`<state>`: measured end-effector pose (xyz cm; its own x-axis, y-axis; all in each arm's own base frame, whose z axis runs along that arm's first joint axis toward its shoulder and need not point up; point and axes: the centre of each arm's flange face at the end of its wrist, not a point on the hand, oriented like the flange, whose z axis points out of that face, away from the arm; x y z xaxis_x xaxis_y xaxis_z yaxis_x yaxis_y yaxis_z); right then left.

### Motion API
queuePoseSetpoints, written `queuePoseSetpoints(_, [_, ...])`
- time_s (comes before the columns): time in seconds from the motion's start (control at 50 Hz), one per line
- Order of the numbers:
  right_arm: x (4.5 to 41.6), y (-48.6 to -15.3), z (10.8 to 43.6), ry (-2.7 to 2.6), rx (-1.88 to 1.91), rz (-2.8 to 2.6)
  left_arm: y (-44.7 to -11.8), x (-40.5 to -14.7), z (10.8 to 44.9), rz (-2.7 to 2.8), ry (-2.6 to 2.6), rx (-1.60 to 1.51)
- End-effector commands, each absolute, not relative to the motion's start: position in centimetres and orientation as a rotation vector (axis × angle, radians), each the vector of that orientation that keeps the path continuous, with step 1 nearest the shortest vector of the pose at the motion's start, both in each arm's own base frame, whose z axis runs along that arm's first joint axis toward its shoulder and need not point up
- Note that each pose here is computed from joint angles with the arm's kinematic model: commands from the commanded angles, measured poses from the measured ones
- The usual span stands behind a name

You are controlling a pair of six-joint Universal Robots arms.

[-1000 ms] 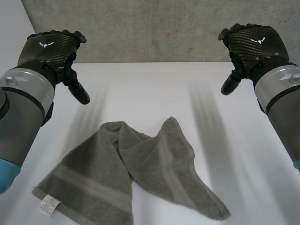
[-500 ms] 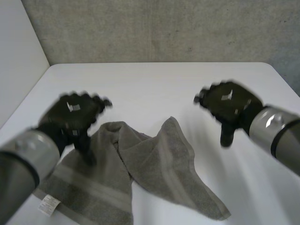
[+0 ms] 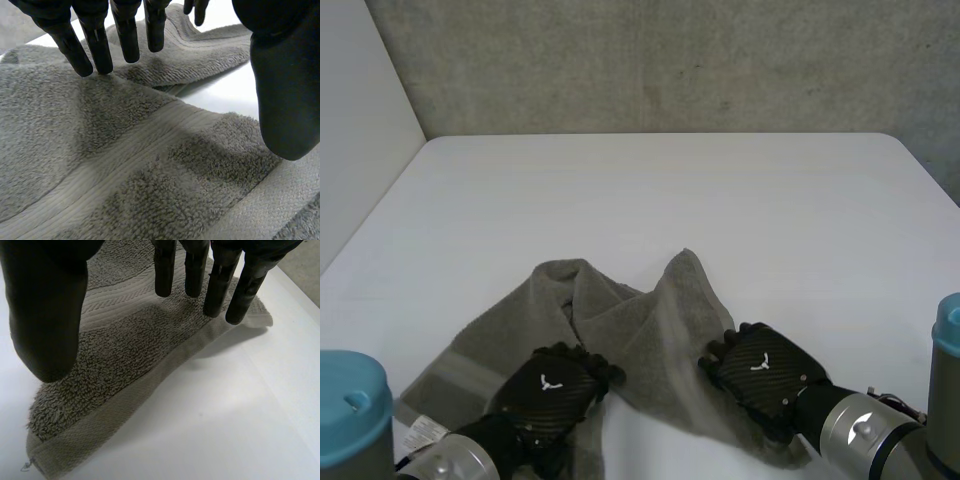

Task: Fold the towel.

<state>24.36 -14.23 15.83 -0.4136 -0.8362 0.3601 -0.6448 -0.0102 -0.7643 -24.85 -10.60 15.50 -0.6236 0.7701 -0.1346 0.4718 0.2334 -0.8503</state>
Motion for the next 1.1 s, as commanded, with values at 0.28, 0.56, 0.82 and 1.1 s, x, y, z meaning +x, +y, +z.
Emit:
queuePoseSetpoints(0.28, [24.8,-14.7,14.2,2.074,-1.500,-1.381,-9.7,-25.2,11.9,1.231,-2.208,-1.393])
queuePoseSetpoints(0.56, [25.3,-16.8,15.4,2.068,-1.454,-1.470,-14.1,-26.0,16.3,1.538,-2.177,-1.256])
queuePoseSetpoints(0.82, [25.4,-13.0,14.8,2.008,-1.508,-1.388,-22.8,-21.3,20.9,1.984,-2.222,-0.818])
queuePoseSetpoints(1.1, [26.2,-12.8,13.5,1.995,-1.483,-1.387,-23.1,-18.4,16.2,1.773,-2.452,-0.649])
